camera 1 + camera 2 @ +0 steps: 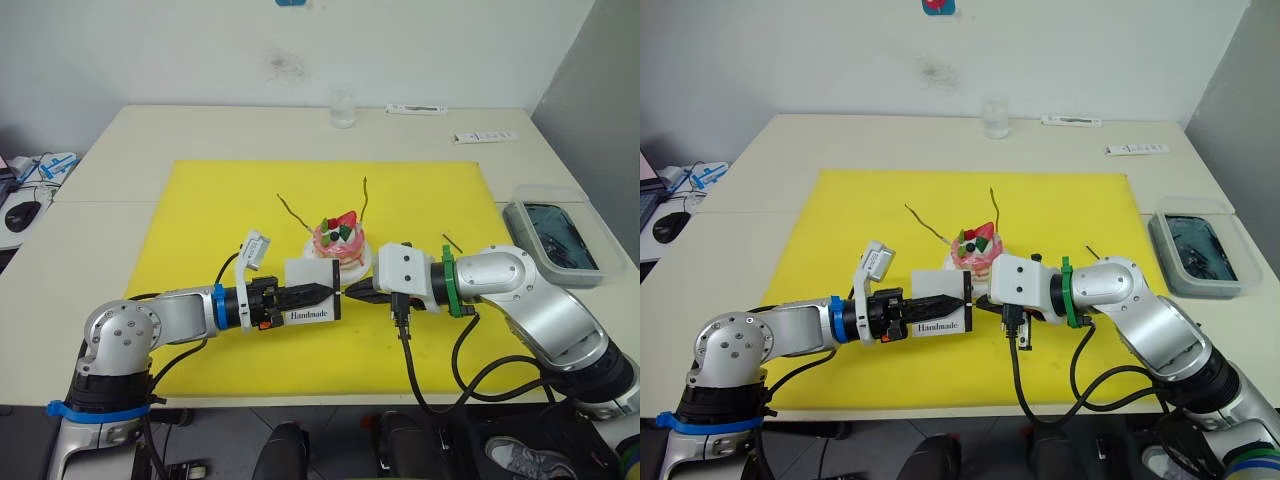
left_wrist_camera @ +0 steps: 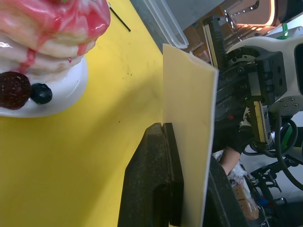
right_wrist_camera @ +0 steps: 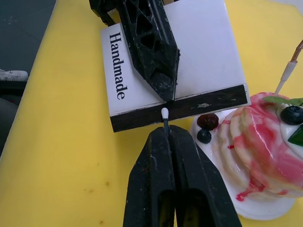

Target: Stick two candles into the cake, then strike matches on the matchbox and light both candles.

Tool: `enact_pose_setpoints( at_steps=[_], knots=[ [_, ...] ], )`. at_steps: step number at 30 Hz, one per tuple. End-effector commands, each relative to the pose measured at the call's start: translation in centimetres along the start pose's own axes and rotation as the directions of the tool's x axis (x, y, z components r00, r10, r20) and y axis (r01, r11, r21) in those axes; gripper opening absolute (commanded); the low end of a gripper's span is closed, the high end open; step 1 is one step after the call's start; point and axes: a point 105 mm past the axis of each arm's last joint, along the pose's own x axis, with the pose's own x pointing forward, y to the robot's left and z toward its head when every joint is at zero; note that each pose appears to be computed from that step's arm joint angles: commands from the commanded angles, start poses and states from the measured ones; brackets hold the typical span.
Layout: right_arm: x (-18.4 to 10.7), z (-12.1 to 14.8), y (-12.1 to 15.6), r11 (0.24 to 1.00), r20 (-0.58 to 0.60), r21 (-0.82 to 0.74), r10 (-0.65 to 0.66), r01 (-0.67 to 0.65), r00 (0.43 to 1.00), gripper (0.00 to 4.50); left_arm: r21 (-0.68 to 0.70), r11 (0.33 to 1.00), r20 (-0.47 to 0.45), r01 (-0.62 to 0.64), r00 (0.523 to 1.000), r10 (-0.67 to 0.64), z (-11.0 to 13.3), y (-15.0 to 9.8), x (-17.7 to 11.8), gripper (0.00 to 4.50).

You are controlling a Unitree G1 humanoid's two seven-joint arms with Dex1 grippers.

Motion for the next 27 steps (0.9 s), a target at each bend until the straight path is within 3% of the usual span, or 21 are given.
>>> enact_pose_setpoints(
  at_steps=[1, 8, 27],
  knots=[
    [0.5, 0.1, 0.8, 0.998, -0.011, -0.04, 0.041, -0.041, 0.999, 0.02, 0.032, 0.997, 0.044, 0.074, 0.996, -0.076, 1.2, -1.6, 0.2, 0.0],
    [0.3, -0.7, 3.9, 0.984, -0.053, -0.072, 0.162, -0.166, 0.985, 0.02, 0.045, 0.997, 0.113, 0.058, 0.992, -0.063, 3.5, -1.6, -0.8, 0.0],
    [-2.1, 1.4, 0.2, 0.994, 0.05, 0.106, 0.005, -0.01, 0.999, 0.02, 0.043, 0.995, 0.034, -0.085, 0.996, 0.083, -0.1, 0.3, -3.8, 0.0]
  ],
)
